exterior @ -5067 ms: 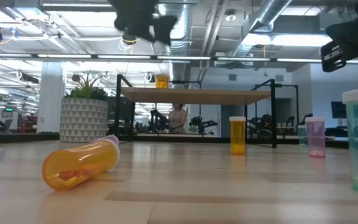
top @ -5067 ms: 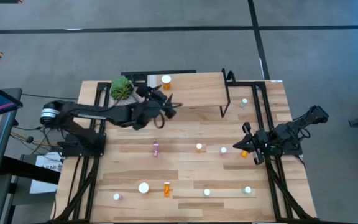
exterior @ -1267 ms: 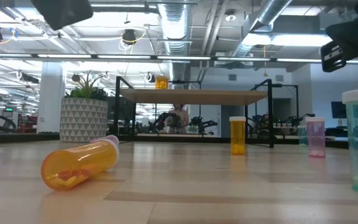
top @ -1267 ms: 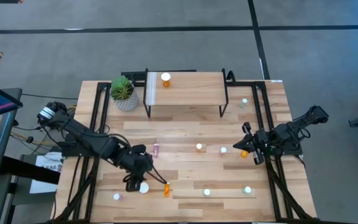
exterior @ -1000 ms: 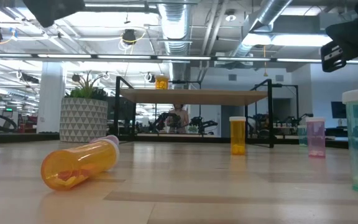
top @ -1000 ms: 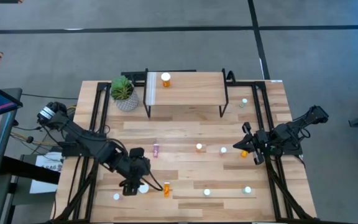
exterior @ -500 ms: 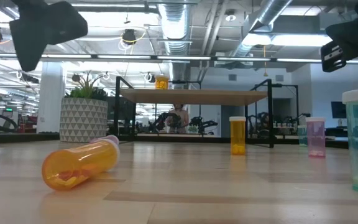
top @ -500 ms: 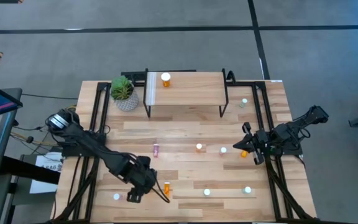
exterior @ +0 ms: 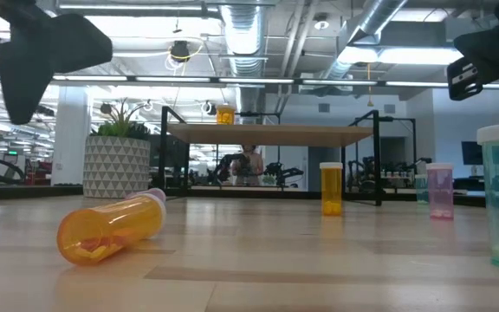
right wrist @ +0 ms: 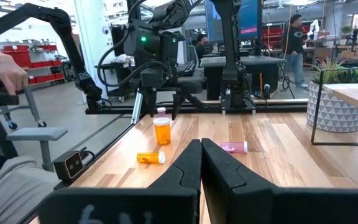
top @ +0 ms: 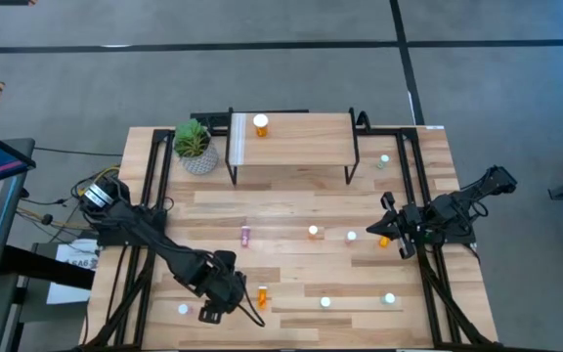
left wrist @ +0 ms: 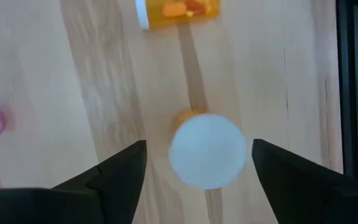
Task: Pick and place medicine bottles onto shelf by color
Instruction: Put the big orange pill bottle on the shelf aligned with the other big orange pill bottle, then put the blue pill bottle on the shelf
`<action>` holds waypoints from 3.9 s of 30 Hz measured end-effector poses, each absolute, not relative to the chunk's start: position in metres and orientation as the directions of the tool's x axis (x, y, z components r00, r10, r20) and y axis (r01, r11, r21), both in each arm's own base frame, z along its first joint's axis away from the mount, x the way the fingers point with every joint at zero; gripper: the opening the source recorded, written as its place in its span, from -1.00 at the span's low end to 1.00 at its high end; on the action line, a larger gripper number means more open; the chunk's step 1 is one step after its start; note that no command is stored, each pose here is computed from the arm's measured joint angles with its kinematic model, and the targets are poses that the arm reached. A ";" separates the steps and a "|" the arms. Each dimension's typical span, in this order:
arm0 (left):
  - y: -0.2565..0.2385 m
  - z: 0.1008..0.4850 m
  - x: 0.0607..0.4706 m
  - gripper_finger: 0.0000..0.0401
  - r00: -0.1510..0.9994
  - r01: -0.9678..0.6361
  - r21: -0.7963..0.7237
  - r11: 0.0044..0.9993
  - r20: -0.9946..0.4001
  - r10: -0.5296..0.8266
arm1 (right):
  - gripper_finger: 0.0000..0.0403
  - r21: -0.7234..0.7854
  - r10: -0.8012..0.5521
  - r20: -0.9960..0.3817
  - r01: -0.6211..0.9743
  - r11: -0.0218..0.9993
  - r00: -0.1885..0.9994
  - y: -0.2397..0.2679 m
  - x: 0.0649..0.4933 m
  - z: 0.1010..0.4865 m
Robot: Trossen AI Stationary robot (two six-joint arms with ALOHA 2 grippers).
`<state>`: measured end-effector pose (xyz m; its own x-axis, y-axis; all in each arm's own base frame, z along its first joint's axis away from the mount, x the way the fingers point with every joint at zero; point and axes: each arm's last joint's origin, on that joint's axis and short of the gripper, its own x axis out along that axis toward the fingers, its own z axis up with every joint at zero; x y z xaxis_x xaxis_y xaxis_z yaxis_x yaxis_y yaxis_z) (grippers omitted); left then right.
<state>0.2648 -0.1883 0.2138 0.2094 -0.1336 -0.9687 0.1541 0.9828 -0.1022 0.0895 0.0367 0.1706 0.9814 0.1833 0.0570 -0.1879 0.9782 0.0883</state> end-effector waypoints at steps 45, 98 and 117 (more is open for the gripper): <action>-0.134 0.228 0.264 0.57 0.569 0.182 0.185 0.966 -0.821 0.050 | -0.84 0.088 0.183 0.057 -0.188 0.978 0.981 0.037 0.090 0.170; -0.030 0.327 0.226 0.57 0.898 -0.439 0.132 0.889 0.083 0.432 | -0.84 0.219 -0.818 -0.007 0.799 0.560 0.576 0.006 0.076 0.195; 0.014 0.327 0.243 0.57 0.897 -0.425 0.088 0.901 0.169 0.407 | -0.84 0.096 -0.840 -0.136 0.851 0.517 0.526 -0.014 0.093 0.218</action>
<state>0.2434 0.0145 0.3270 0.8975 0.4073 0.1693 -0.4254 0.9007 0.0884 0.0928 -0.0143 0.2184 0.5258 -0.8397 -0.1359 0.8505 0.5171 0.0957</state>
